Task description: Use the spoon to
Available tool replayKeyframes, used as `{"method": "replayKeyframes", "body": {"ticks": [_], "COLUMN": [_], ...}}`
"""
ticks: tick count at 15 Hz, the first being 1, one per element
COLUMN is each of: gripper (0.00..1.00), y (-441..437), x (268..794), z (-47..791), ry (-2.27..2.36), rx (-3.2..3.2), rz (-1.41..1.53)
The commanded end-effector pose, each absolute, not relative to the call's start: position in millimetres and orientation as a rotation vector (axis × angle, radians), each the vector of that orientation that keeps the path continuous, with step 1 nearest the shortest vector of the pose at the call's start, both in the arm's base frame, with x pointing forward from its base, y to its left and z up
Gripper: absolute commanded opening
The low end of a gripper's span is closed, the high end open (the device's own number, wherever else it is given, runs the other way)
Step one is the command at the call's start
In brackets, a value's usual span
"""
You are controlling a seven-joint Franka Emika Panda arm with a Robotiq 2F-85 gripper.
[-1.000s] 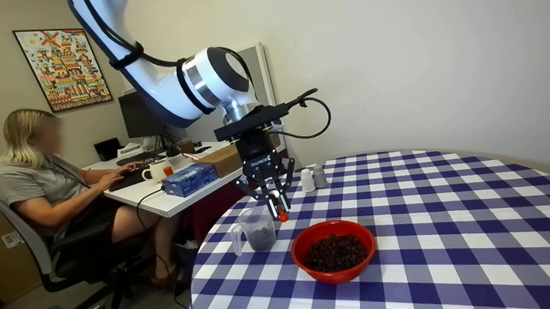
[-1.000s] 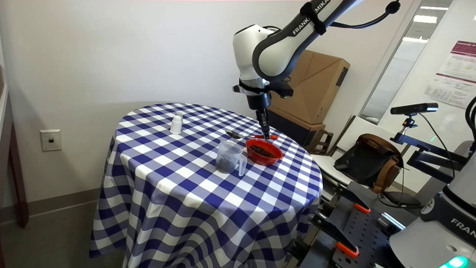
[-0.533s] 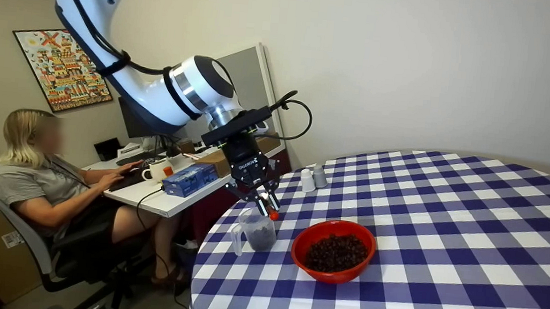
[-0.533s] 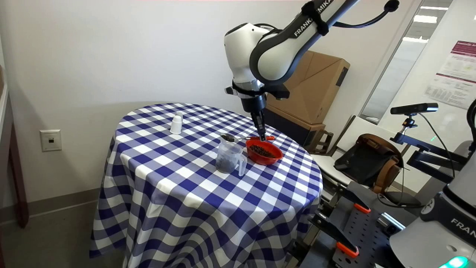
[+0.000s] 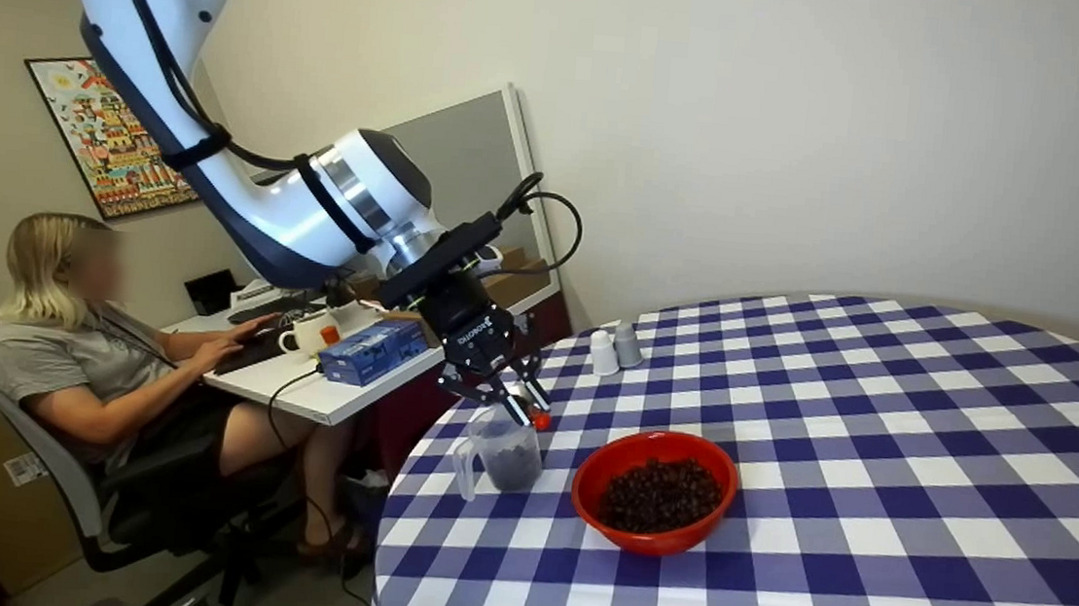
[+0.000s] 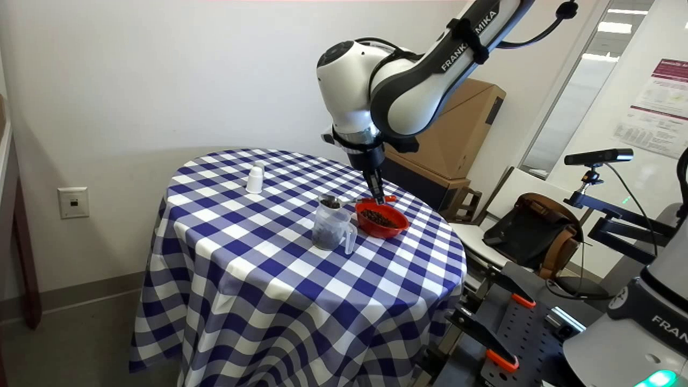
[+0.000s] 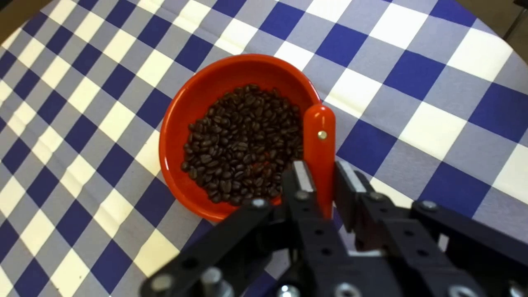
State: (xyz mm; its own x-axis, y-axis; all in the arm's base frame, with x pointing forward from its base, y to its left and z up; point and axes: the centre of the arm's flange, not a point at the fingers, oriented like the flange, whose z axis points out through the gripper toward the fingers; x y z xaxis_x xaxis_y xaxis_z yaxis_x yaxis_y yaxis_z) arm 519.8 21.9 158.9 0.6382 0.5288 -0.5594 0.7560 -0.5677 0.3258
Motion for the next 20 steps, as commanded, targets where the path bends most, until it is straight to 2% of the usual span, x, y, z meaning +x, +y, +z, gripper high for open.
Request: {"method": "replayKeyframes", "body": {"ticks": [1, 14, 20], "gripper": [0.07, 0.07, 0.07], "y": [28, 38, 12], "x": [499, 467, 494], "z": [159, 160, 180], "ry": [0.965, 0.862, 0.750], "rx": [2.235, 2.118, 2.208], "rz": [-0.459, -0.209, -0.254]}}
